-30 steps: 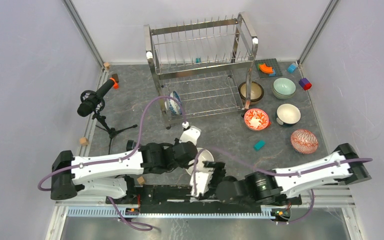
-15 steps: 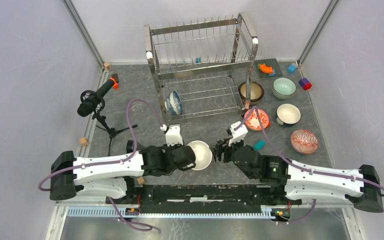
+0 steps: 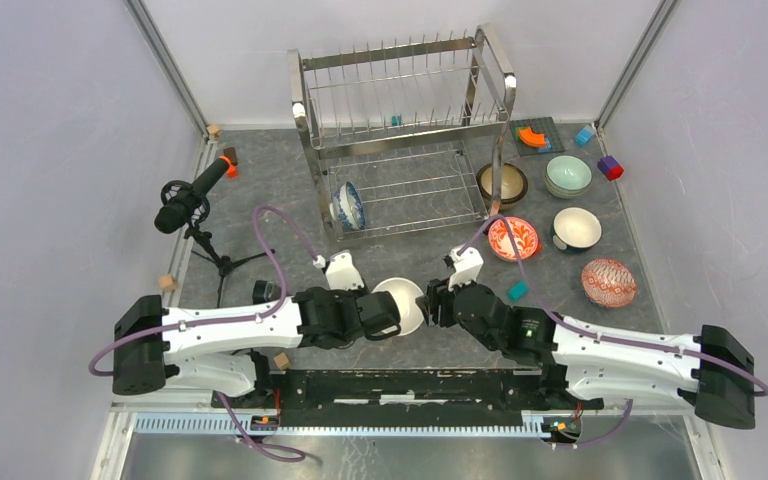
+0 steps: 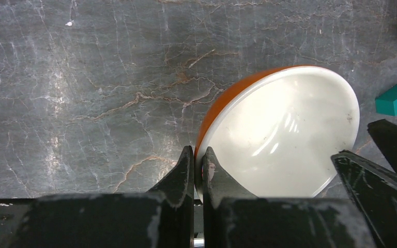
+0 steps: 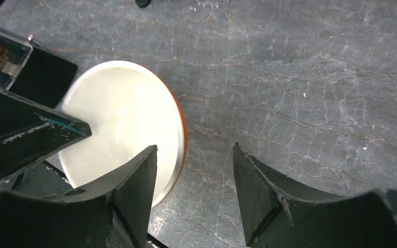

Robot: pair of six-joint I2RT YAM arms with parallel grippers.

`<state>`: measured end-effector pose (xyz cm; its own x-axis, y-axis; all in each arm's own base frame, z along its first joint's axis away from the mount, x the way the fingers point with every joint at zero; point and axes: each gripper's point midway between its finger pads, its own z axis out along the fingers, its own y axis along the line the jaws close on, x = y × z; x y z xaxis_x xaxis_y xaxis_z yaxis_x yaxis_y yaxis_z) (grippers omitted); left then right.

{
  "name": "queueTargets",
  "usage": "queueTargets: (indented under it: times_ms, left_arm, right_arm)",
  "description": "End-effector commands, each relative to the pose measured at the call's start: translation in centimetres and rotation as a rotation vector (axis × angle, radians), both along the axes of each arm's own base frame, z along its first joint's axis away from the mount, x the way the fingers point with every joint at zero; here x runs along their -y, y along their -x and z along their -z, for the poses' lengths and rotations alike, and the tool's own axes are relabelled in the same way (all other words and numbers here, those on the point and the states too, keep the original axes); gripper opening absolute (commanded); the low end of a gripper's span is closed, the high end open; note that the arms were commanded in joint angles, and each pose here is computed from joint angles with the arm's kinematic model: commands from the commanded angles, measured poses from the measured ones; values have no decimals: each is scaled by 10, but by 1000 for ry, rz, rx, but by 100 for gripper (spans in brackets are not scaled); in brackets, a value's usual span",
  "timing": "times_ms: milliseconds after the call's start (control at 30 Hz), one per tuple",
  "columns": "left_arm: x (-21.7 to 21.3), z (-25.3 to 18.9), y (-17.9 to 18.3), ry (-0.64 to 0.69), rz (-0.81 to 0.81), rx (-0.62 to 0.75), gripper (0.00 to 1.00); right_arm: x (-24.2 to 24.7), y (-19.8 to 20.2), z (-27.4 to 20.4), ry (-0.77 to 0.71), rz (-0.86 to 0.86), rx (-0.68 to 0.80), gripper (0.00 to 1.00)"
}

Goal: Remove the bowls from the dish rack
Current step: Place the bowl at the center of the board.

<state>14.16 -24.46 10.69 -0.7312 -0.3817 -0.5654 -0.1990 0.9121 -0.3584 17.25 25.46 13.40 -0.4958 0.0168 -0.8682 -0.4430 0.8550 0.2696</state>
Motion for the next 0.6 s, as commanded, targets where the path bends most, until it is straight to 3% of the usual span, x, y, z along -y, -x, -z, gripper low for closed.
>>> queueTargets:
  times_ms: [0,233,567]
  left_arm:
    - [9,-14,-8,69,-75,30,2]
    - [10,-12,-6,66,-67,19,2]
    - [16,-12,-7,67,-30,30,2]
  right_arm:
    - [-13,3,5,-40,-44,-30,60]
    - [-16,5,22,5,-66,-62,52]
    - [-23,7,27,7,-93,-76,29]
